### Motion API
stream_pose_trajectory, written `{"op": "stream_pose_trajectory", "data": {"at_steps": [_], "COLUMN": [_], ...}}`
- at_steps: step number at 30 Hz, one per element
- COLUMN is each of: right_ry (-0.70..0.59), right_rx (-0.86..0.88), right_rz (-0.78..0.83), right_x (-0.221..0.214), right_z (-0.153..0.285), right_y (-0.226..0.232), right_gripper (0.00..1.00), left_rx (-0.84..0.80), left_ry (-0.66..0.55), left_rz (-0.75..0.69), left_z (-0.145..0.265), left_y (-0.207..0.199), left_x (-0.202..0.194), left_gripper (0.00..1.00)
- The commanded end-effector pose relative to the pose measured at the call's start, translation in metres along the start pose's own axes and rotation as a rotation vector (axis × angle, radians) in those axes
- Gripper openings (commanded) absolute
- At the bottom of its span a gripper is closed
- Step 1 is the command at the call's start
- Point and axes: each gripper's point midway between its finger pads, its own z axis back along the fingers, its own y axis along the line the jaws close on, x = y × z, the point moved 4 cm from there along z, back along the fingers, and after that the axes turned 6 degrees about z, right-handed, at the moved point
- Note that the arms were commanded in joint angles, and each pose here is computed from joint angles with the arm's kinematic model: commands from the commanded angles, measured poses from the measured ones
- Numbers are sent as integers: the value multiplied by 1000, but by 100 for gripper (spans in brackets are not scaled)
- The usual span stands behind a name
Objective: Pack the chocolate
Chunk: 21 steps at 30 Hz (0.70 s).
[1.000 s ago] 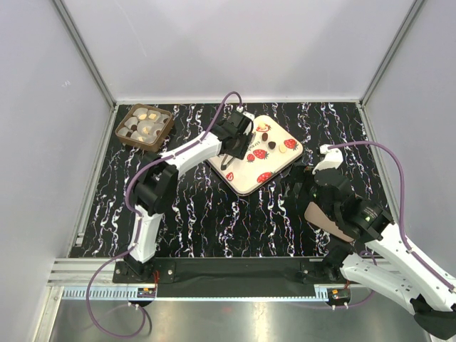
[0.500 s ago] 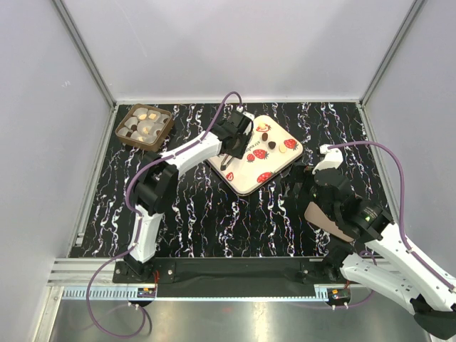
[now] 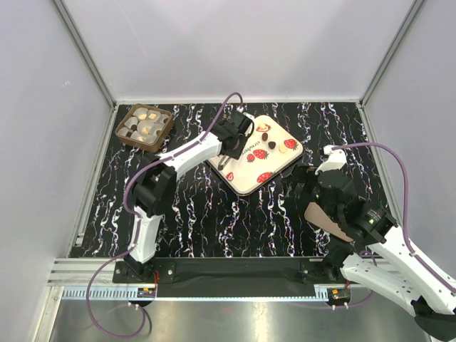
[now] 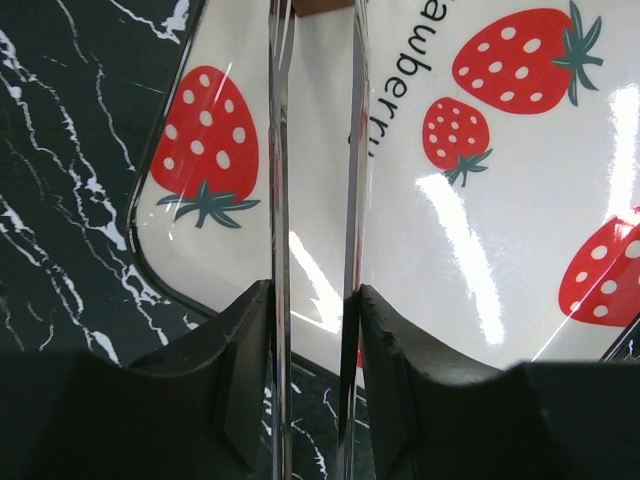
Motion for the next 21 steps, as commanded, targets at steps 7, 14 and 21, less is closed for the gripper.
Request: {"op": "stream_pose_trajectory", "data": {"at_steps": [7, 14, 21], "right_ry": [-36, -40, -38], "right_rx": [2, 11, 22], "right_rz": [-35, -41, -43], "right_x": [10, 11, 10], "right_z": [7, 10, 10], "right_y": [0, 1, 2], "right_gripper": [100, 100, 100], "left_rx": [-4, 70, 164], "left_ry": [-182, -188, -189], "left_rz": [49, 89, 117], "left_z": [74, 106, 145], "left_y": [12, 32, 83], "left_x": [46, 44, 28], "left_gripper": [38, 38, 37]}}
